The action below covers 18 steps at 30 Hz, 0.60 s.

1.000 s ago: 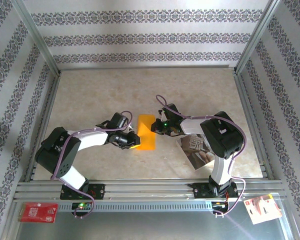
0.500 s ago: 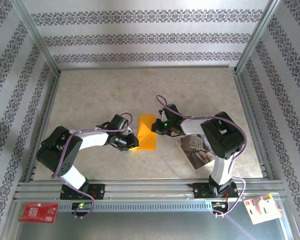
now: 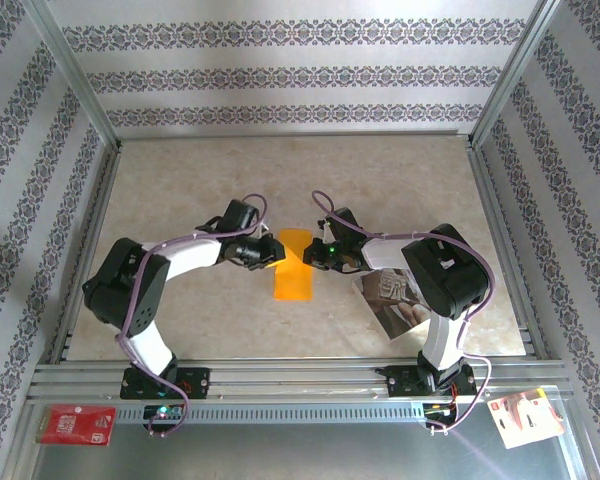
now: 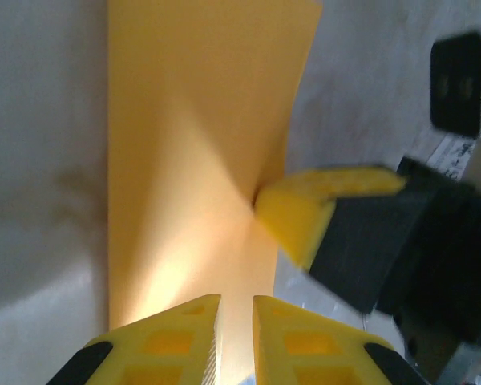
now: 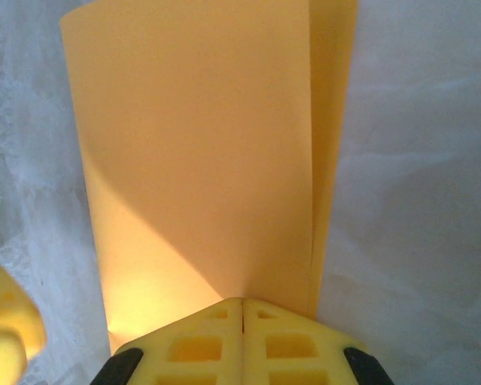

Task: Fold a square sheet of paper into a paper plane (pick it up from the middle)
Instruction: First fold in half a square sheet of paper at the center of the table.

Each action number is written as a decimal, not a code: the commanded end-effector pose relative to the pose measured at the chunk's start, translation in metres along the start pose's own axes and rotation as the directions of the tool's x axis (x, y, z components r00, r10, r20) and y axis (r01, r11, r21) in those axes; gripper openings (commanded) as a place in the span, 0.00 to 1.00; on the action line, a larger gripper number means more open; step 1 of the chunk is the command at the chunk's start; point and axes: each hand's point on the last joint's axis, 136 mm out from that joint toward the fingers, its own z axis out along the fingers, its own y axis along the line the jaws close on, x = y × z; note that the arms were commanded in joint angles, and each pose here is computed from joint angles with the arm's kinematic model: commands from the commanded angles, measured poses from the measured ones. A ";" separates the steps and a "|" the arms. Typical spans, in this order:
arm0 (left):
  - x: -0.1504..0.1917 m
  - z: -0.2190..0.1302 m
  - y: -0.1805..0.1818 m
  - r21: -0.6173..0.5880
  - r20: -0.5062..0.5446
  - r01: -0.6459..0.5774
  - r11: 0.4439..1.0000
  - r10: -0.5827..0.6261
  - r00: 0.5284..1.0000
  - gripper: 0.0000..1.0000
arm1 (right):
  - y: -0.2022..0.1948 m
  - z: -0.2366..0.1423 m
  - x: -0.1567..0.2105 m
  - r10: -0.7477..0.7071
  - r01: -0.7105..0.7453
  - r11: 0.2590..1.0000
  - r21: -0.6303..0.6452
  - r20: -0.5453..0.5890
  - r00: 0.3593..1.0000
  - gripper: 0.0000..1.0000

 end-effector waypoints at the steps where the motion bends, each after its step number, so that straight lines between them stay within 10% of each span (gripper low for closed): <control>1: -0.018 0.010 0.005 -0.020 0.006 -0.039 0.999 0.039 0.999 0.16 | -0.064 0.001 0.039 0.091 -0.070 0.972 0.224 -0.084 0.992 0.00; 8: -0.031 0.030 0.043 -0.093 -0.007 0.004 0.996 -0.005 1.000 0.16 | -0.067 0.001 0.042 0.096 -0.073 0.970 0.233 -0.085 0.992 0.00; 18: -0.058 0.010 -0.006 0.043 0.056 -0.034 0.999 0.031 0.998 0.20 | -0.070 0.001 0.043 0.094 -0.070 0.968 0.241 -0.088 0.992 0.00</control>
